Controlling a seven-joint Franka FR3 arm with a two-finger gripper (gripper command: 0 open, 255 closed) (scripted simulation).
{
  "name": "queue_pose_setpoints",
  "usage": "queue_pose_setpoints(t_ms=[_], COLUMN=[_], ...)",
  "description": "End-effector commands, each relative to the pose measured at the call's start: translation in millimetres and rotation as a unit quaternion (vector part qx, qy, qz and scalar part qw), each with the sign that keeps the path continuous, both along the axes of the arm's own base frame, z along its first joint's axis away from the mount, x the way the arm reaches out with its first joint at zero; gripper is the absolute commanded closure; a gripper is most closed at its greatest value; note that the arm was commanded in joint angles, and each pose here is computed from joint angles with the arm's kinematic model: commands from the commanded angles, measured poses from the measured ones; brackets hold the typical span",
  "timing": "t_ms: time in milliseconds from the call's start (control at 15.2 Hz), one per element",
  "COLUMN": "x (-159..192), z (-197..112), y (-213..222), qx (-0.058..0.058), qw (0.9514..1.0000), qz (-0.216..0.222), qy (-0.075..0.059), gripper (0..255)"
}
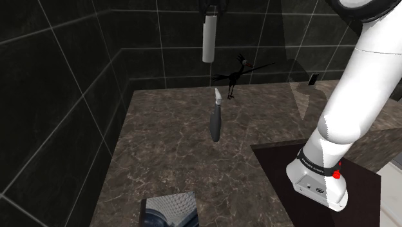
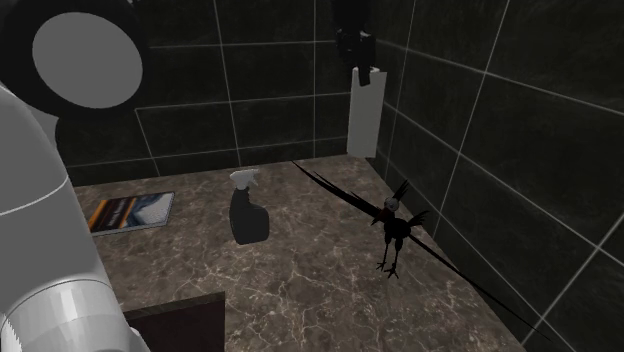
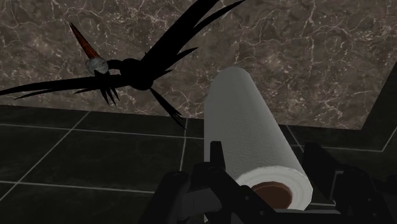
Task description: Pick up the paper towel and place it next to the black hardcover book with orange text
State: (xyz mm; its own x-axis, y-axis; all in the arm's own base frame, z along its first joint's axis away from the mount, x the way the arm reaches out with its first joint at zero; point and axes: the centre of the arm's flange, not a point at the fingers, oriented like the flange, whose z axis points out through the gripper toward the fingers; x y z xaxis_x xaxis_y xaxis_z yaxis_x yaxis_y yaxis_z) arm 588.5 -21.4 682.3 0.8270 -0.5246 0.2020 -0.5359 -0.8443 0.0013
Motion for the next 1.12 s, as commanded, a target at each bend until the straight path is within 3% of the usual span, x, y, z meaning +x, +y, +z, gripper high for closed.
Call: queue_pose_setpoints(t_ms=[0, 1056], x=[-1, -154], z=[11, 15], y=[2, 127], qx=[0.0, 0.0], qw=[1.0, 1.0], qz=[0.0, 0.0], qy=[0.0, 0.0], gripper=[255, 255])
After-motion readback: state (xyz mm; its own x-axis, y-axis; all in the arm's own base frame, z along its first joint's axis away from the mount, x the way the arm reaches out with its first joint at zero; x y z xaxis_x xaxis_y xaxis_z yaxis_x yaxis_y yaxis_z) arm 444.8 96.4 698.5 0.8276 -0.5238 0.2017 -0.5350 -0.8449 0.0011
